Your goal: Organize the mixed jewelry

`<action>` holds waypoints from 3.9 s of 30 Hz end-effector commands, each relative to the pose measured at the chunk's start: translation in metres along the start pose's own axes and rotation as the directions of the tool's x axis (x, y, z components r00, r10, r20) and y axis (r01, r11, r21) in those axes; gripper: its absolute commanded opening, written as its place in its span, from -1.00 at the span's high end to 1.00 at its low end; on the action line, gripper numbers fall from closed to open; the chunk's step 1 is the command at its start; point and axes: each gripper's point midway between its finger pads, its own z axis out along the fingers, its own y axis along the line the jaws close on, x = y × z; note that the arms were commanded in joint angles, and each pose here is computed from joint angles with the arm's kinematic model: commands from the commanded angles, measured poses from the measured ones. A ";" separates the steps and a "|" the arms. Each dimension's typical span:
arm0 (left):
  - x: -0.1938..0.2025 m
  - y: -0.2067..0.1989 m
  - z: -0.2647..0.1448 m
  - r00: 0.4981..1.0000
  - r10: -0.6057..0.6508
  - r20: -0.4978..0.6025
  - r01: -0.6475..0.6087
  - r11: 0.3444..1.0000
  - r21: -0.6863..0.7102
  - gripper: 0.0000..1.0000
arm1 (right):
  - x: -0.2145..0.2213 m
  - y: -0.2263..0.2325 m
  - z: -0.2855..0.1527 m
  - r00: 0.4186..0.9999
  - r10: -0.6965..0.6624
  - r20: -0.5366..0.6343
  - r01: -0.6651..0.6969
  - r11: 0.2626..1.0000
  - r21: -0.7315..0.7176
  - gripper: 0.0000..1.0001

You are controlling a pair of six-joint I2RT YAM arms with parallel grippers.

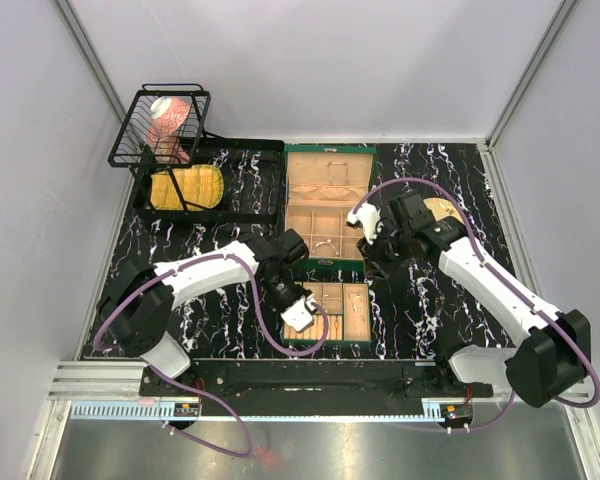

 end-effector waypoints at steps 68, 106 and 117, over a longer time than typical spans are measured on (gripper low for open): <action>0.017 -0.067 -0.068 0.890 0.454 0.046 -0.450 0.856 0.255 1.00 | 0.029 0.041 0.125 0.902 -0.312 -0.300 0.281 0.949 -0.141 0.76; 0.033 -0.037 -0.027 0.838 0.538 0.091 -0.545 0.815 0.196 1.00 | 0.017 0.035 0.093 0.905 -0.297 -0.304 0.286 0.955 -0.083 0.70; 0.038 -0.017 -0.022 0.815 0.574 0.084 -0.580 0.799 0.161 1.00 | 0.029 0.024 0.089 0.906 -0.261 -0.333 0.252 0.965 -0.070 0.70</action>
